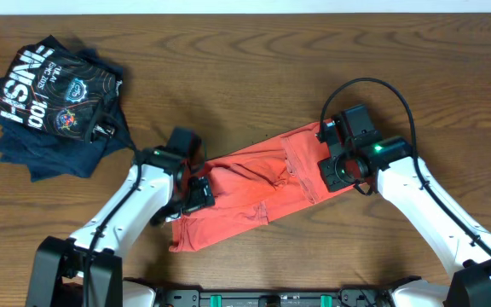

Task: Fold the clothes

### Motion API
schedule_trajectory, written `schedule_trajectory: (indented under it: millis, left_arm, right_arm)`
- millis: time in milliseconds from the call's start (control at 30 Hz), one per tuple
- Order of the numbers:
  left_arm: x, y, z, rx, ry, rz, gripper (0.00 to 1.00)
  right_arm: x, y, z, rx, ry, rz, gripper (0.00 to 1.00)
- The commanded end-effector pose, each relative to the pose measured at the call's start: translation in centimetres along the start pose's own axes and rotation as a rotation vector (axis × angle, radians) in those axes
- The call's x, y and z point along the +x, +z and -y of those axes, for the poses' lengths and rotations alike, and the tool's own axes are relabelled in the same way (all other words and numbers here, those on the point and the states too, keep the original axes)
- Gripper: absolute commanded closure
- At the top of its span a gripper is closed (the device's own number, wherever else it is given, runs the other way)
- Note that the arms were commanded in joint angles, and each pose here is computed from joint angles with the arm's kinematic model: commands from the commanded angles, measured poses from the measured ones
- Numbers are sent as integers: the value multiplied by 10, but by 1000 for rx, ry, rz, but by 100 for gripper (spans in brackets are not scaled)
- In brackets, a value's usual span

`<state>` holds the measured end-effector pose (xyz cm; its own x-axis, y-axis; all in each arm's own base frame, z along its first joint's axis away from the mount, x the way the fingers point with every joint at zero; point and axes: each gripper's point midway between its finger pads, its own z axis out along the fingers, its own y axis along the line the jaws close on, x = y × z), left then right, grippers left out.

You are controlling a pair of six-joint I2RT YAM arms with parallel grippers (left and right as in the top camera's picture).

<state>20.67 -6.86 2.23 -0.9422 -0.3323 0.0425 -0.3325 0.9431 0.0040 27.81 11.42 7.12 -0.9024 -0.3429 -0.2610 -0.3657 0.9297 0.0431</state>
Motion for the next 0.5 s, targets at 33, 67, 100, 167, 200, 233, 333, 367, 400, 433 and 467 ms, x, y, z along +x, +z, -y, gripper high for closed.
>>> schedule_trajectory:
  millis: [33,67,100,167,200,233,333,367,400,433,467]
  left_arm:
    - [1,4,0,21,-23,-2,2]
    - [1,4,0,21,-28,-5,3]
    - [1,4,-1,22,-33,-6,3]
    - [1,6,-3,25,-47,-16,2]
    - [1,7,-4,31,-58,-26,2]
    - [1,8,-4,42,-70,-37,2]
    - [0,14,6,128,-67,-78,2]
    - [0,17,10,159,-66,-99,2]
    - [0,20,12,172,-71,-119,2]
    - [1,24,13,176,-77,-138,2]
    - [2,28,12,174,-87,-159,2]
  right_arm:
    - [2,0,5,13,31,-2,52]
    - [2,0,5,13,31,-2,52]
    - [2,0,5,13,31,-3,52]
    - [3,0,5,13,32,-6,52]
    - [3,0,5,13,32,-8,52]
    - [4,0,5,13,32,-11,52]
    - [6,0,5,13,32,-20,52]
    - [7,0,5,14,32,-22,52]
    - [7,0,5,14,32,-25,52]
    - [8,0,5,14,32,-27,52]
    - [8,0,5,14,32,-30,52]
